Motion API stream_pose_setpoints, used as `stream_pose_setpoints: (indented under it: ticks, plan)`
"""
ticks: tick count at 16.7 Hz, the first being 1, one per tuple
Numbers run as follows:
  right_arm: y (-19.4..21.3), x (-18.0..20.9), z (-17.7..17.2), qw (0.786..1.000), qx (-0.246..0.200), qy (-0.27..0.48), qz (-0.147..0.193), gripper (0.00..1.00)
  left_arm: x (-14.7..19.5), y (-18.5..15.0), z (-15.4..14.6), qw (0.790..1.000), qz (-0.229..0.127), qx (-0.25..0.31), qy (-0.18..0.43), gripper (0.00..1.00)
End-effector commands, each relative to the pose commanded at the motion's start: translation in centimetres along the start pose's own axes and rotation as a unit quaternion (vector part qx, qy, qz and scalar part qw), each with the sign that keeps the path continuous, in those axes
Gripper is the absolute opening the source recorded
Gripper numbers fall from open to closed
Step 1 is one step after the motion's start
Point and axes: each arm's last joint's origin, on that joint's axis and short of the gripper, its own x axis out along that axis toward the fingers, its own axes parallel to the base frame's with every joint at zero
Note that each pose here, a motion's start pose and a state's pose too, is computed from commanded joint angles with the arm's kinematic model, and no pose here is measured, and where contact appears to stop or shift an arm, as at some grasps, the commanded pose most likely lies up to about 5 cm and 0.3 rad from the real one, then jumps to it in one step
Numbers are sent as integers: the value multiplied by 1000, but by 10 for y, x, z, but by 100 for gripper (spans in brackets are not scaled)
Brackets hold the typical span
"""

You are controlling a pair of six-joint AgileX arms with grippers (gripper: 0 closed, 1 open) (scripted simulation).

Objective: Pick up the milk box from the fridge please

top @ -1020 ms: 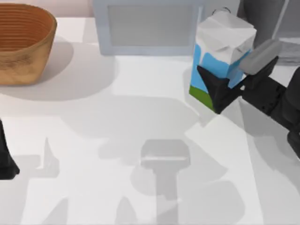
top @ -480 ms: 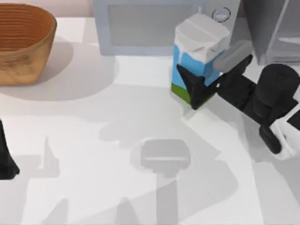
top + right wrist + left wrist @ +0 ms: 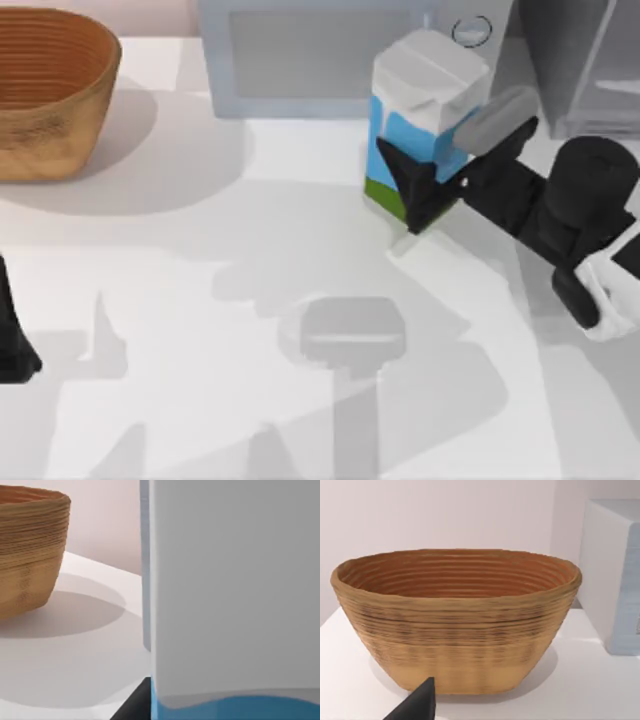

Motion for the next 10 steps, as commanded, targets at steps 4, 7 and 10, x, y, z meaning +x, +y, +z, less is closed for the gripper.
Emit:
stream_pose_setpoints:
  ticks: [4, 7, 10]
  plan:
    - [0, 0, 0, 1000, 0, 0, 0, 68, 0, 0, 0, 1000, 0, 0, 0, 100]
    - [0, 0, 0, 1000, 0, 0, 0, 90, 0, 0, 0, 1000, 0, 0, 0, 100]
    - [0, 0, 0, 1000, 0, 0, 0, 100, 0, 0, 0, 1000, 0, 0, 0, 100]
